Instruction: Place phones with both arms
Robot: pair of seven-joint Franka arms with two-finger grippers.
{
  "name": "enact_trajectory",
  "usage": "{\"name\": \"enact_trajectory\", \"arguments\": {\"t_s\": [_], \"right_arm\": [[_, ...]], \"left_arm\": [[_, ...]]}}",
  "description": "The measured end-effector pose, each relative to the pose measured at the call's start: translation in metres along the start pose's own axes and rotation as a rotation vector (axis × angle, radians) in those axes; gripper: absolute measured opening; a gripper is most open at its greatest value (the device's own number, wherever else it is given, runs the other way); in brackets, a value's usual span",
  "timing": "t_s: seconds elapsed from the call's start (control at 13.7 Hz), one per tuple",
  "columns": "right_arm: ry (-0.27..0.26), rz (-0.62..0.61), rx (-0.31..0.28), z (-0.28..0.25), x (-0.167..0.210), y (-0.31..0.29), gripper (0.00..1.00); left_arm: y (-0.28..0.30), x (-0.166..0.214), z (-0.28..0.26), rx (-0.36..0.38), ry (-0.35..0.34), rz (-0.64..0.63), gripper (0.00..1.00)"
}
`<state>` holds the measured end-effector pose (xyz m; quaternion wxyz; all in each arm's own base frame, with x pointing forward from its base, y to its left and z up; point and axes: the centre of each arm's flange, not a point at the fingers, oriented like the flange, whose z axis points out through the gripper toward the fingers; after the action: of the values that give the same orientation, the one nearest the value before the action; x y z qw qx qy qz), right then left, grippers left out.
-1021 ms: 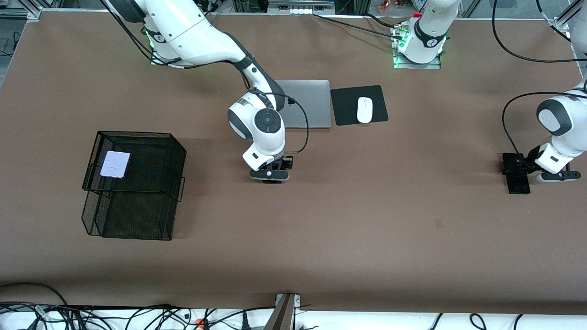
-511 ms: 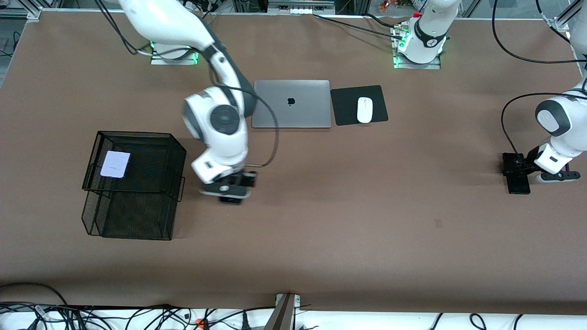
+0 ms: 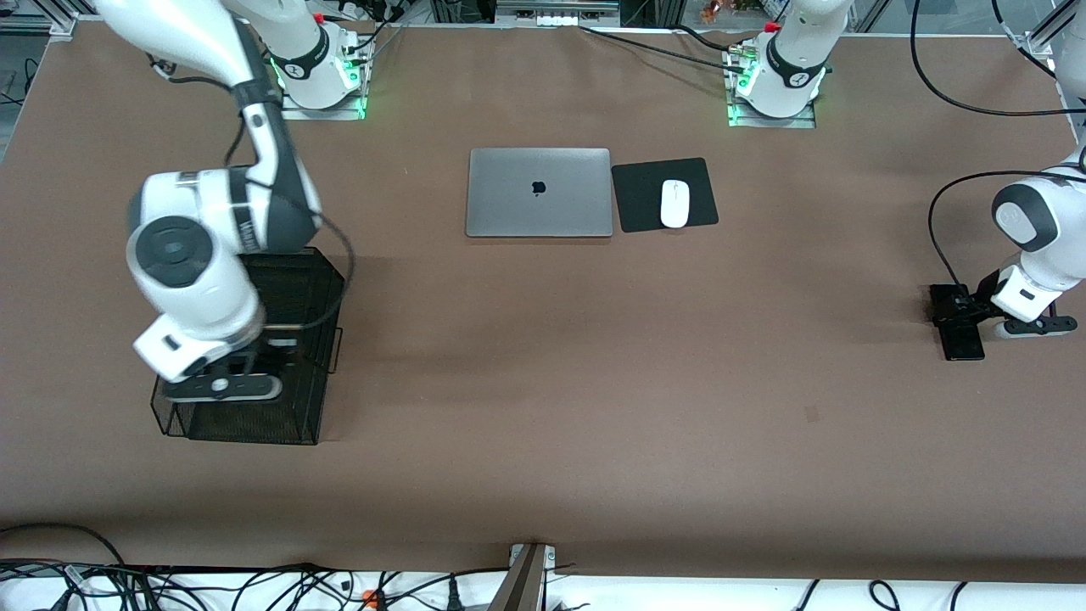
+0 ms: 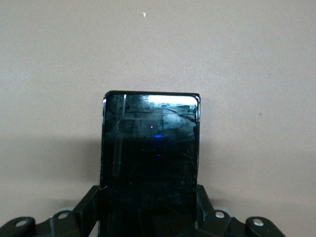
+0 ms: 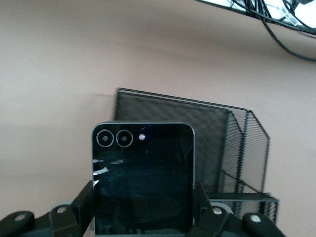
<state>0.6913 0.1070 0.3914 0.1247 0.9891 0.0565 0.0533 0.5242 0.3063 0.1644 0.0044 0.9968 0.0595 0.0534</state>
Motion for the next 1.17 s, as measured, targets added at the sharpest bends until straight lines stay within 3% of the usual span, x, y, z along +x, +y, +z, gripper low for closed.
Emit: {"name": "enact_trajectory", "arguments": {"t_s": [0.15, 0.29, 0.66, 0.88, 1.17], "right_arm": [[-0.004, -0.032, 0.012, 0.017, 0.001, 0.037, 0.80], [0.029, -0.057, 0.009, 0.031, 0.006, 0.058, 0.80], [0.023, -0.043, 0.022, 0.056, 0.007, 0.061, 0.80], [0.019, -0.016, 0.049, 0.071, 0.007, 0.067, 0.80], [0.037, -0.001, 0.054, 0.090, 0.010, 0.068, 0.80]], "left_arm": [[0.001, 0.002, -0.001, -0.003, -0.008, -0.012, 0.80], [0.006, 0.011, -0.006, -0.014, -0.043, -0.006, 0.80], [0.040, 0.058, -0.042, -0.016, -0.127, -0.036, 0.80], [0.118, 0.084, -0.048, -0.017, -0.150, -0.060, 0.80], [0.275, 0.094, -0.042, -0.017, -0.168, 0.016, 0.80]]}}
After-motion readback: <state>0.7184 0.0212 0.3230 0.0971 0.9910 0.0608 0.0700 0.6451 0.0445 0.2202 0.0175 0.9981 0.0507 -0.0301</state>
